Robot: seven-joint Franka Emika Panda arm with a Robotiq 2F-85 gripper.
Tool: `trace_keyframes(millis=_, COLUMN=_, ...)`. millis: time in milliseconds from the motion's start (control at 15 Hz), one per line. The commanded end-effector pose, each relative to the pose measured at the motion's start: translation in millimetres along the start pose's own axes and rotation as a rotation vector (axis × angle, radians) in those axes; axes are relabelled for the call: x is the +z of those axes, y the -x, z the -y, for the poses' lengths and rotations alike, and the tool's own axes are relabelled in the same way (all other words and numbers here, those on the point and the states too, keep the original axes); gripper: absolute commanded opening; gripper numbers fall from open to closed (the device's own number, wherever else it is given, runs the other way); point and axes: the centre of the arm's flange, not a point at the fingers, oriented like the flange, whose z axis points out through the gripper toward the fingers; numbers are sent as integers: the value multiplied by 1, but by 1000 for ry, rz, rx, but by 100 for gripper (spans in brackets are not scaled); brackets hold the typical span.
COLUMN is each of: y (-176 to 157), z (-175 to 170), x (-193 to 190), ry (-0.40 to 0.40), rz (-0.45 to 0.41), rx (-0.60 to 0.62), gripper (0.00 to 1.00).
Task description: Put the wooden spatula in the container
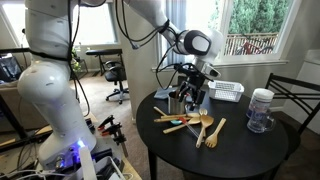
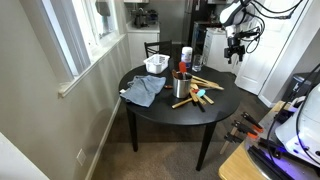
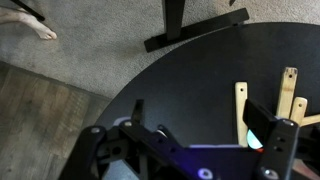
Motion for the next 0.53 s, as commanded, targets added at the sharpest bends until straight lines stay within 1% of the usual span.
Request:
trace_keyframes(millis=0, y=0, z=0, x=0, ry=0, rz=0, rx=0, gripper=100)
trace_keyframes(millis=133, y=0, z=0, x=0, ry=0, rz=0, rx=0, gripper=100)
trace_keyframes(millis=200, y=6, z=-1, x=3, ry=-1, rz=-13, rx=-14, gripper=100)
trace_keyframes(millis=267, y=6, z=3, x=15, ry=-5, rz=-19, rx=-47, gripper=100)
trace_keyframes(millis=333, y=3, z=6, x=19, ry=-6, rz=-23, rx=-52, gripper=100)
trace_keyframes(millis=400, y=-12, z=13, x=29, ry=-7, rz=-21, rx=-49, gripper=100)
trace_keyframes(millis=467, y=-21, z=17, x=34, ry=-9, rz=-20, rx=-48, gripper=100)
